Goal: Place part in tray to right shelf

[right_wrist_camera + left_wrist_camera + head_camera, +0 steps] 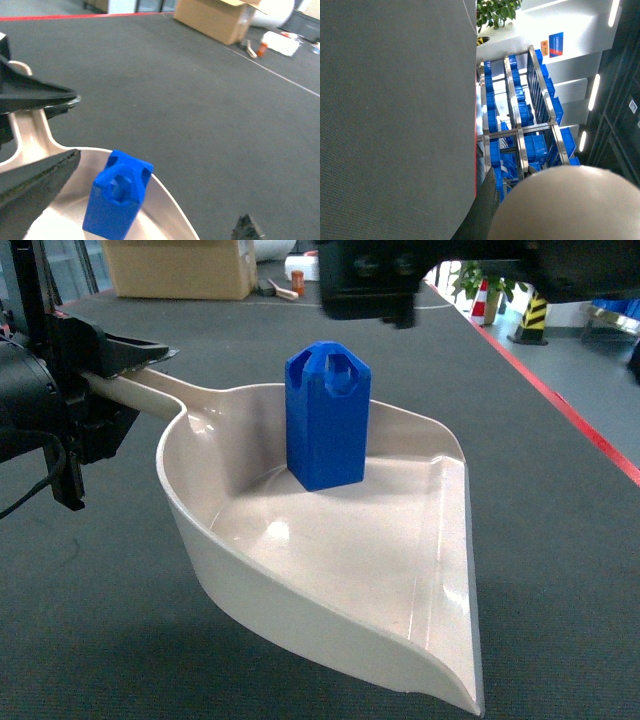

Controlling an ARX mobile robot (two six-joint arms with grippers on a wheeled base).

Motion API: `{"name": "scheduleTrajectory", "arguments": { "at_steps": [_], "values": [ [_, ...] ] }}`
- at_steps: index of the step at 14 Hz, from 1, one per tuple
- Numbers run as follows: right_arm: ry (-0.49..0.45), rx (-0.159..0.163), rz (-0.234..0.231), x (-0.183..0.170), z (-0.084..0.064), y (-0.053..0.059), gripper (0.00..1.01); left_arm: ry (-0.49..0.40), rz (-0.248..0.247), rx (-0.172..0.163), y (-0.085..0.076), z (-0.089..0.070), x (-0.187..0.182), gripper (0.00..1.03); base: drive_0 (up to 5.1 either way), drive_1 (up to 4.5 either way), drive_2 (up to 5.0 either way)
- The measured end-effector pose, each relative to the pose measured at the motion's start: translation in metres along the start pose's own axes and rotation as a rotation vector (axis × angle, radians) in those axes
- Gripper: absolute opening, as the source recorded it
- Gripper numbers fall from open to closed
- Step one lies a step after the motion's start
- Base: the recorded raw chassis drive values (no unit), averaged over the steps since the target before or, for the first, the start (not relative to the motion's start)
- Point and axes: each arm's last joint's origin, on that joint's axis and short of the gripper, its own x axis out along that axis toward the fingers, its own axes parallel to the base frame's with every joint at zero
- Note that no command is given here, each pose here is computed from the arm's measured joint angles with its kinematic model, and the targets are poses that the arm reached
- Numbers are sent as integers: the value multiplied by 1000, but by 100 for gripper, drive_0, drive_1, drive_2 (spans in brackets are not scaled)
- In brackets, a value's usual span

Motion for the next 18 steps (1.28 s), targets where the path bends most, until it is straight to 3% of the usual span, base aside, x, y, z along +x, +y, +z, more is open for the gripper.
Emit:
{"name": "scheduleTrajectory", "arguments": {
  "at_steps": [2,3,4,6,7,8,10,11,12,13,16,18],
  "values": [
    [-28,3,-127,-20,0,-25,98,0,-1,0,0,0,0,12,0,0,0],
    [-60,-8,-236,-32,0,-41,98,0,0,0,0,0,0,12,0,0,0],
    [-66,-19,-400,-50,-7,-65,98,0,-1,0,0,0,0,12,0,0,0],
    [-77,-36,-616,-81,-29,-92,98,0,0,0,0,0,0,12,0,0,0],
    [-74,-49,-692,-100,-46,-101,98,0,0,0,0,0,0,12,0,0,0],
    [-158,-27,-639,-117,-65,-103,91,0,0,0,0,0,0,12,0,0,0],
    [-196,-17,-521,-127,-82,-99,80,0,-1,0,0,0,0,12,0,0,0],
    [-169,-14,-410,-132,-97,-97,67,0,-1,0,0,0,0,12,0,0,0],
    [-154,-8,-389,-137,-104,-102,54,1,-1,0,0,0,0,12,0,0,0],
    [-171,-5,-402,-142,-105,-102,41,-1,1,0,0,0,0,12,0,0,0],
    [-172,-4,-394,-152,-114,-97,3,1,0,0,0,0,0,12,0,0,0],
    [-175,-4,-394,-157,-117,-95,2,1,-1,0,0,0,0,12,0,0,0]
  ]
}}
